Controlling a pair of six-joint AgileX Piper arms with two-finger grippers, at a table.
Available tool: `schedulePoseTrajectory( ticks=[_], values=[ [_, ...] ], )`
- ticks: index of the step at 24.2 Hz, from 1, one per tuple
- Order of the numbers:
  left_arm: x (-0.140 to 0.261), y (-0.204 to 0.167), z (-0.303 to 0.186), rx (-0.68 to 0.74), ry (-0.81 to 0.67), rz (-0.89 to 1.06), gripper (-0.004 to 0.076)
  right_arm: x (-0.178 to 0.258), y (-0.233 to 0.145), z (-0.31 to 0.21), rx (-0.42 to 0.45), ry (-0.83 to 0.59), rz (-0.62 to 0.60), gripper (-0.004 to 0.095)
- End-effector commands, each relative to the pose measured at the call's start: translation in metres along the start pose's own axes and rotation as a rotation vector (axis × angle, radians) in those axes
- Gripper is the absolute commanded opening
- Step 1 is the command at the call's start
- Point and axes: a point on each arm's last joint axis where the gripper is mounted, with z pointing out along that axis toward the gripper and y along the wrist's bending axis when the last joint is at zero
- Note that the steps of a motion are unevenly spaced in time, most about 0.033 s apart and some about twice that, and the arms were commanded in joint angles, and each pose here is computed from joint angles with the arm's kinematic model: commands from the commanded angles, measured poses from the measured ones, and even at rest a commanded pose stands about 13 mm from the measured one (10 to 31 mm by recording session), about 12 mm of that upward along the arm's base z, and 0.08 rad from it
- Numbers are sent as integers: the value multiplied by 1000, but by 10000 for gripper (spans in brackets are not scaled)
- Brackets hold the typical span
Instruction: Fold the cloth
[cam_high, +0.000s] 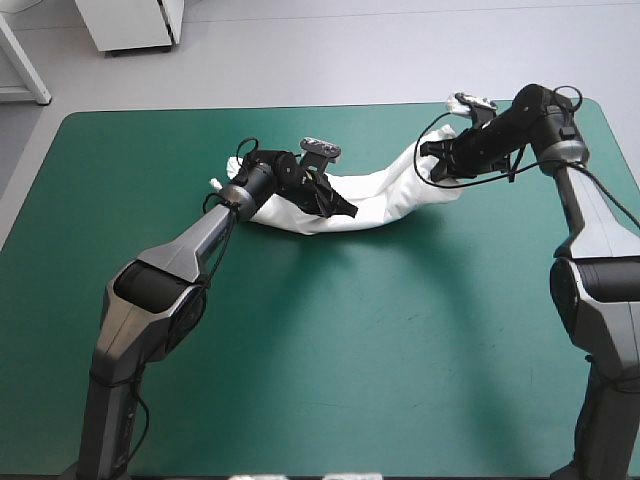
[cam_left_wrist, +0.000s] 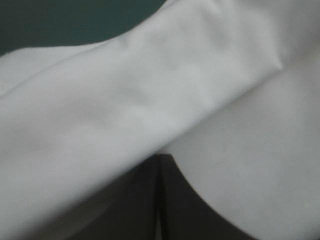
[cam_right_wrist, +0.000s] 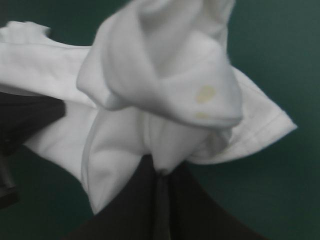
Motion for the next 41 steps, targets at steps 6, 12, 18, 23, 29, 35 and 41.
schedulePoseTrajectory(
  ticks=[6,12,18,23,29,35,41],
  values=[
    [-13,-13,-28,30,-52,0,-9,2,73,-70,-151,-153,-126,-14],
    [-13,-13,-28,30,-50,0,-9,4,96,-78,-179,-182,-183,-15],
    [-10,-13,-82,-67,30,41,-9,2,98,-82,-175,-203,-196,-14],
    [22,4,-149,-155,42,-4,-9,4,104,-80,-182,-200,-221,-14],
    [115,8,-238,-225,17,-90,-9,8,137,-68,-220,-237,-310,-14],
    [179,-17,-280,-228,49,-139,-9,13,189,-40,-281,-337,-391,-14],
    [216,-38,-313,-205,10,-162,-9,13,198,12,-288,-323,-382,-14]
  ],
)
